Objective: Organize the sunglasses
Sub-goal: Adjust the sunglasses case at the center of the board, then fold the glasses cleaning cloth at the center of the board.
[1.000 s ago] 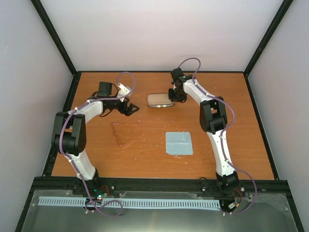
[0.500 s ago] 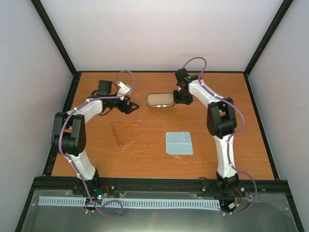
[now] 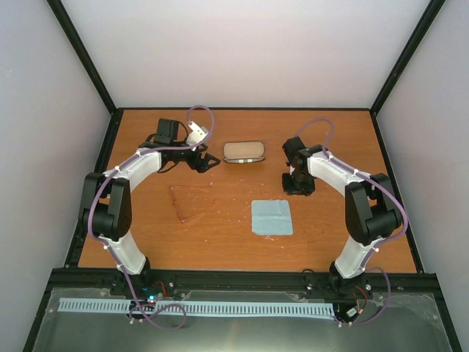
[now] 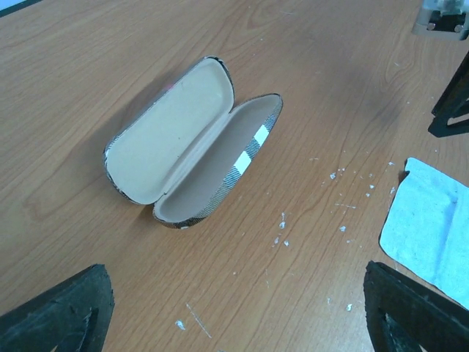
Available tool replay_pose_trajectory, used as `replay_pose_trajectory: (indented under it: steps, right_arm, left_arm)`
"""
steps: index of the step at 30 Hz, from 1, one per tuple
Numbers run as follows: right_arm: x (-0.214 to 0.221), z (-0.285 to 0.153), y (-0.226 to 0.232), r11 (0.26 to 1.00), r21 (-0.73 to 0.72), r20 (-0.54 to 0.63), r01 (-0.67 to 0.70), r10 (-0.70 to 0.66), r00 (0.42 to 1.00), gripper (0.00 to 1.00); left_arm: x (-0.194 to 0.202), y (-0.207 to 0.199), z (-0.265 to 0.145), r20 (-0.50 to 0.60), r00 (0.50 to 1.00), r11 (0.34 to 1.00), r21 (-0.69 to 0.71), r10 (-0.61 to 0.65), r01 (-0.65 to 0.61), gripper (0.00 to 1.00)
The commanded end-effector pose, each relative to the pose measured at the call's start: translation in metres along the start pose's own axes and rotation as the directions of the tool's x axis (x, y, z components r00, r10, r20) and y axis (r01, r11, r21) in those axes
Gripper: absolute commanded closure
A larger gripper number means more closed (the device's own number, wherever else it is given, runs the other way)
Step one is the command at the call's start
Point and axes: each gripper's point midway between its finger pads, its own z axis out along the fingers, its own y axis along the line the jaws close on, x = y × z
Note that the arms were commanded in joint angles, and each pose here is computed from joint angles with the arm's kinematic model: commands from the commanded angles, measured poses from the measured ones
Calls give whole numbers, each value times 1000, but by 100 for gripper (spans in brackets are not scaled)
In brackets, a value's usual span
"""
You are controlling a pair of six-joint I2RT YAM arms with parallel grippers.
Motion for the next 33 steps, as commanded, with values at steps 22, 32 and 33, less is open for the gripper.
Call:
replay_pose_trajectory:
  steps: [22, 32, 33]
  right_arm:
    - [29, 47, 14, 999, 37, -140, 23, -17, 990, 69]
    - [45, 61, 11, 998, 55, -200, 37, -25, 979, 74]
    - [48, 63, 11, 998, 57, -209, 38, -25, 978, 75]
  left_arm:
    - [-8, -3, -8, 17, 999, 1000, -11, 29, -28, 7]
    - [-6, -3, -7, 19, 999, 1000, -14, 26, -26, 6]
    - [-5, -3, -7, 17, 1000, 1000, -14, 24, -23, 6]
